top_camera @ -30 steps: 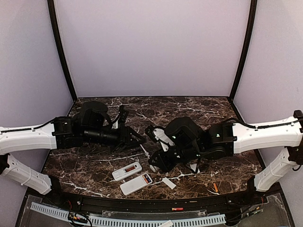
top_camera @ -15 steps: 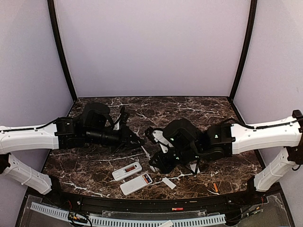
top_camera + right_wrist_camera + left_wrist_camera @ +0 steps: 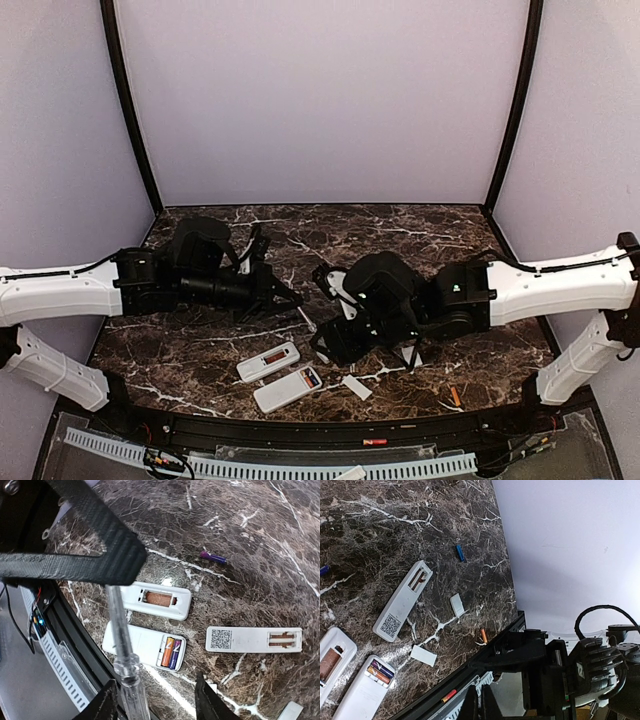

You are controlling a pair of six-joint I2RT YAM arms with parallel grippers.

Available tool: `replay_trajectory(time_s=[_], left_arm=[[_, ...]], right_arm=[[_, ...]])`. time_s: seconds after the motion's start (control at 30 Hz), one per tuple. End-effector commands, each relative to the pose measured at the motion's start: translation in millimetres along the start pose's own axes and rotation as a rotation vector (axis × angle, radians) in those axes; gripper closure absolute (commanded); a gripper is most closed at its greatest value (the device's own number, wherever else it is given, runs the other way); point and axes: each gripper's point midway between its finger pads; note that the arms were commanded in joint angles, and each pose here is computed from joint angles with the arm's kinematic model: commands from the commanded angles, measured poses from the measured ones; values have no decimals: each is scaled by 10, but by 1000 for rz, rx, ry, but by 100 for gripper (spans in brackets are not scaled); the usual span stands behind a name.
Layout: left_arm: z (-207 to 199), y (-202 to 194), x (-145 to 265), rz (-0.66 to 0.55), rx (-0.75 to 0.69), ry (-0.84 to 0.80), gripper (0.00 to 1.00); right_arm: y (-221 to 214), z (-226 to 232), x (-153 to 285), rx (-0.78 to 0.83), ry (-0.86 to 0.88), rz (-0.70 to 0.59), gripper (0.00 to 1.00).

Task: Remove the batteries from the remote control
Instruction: Pass from the right arm to the left, then pass from the left arm to the right

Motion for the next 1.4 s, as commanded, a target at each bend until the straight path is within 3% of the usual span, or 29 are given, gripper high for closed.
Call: replay_trajectory(time_s=[0.0,0.13,0.33,0.47,0.6,0.83,1.37], left_arm=[[-41,96,162,-75,-27,-8,100],[-192,207,290,-150,-59,-77,100],[-515,297,509,-238,-128,-256,100],[-733,372,698,-318,-142,-396,100],[-838,389,793,-344,-149,-463,100],[-894,365,816,-341,-130,-536,100],[-855,342,774,-323,-90,-555,100]], right_arm=[[139,-121,221,-119,-43,-112,31],[244,-264,474,-335,-17,-264,15],[385,-307,780,-662,176,-464,14],[614,-111,1003,-655,361,-578,14],[754,98,1047,-593,441,-585,14],[947,438,1094,-492,578,-604,23],[1017,439,1132,-466,575,-647,59]])
Point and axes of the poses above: each gripper's point midway between its finger pads, its own x axis back along the fingers, its own z axis along the line the jaws close on, y = z × x
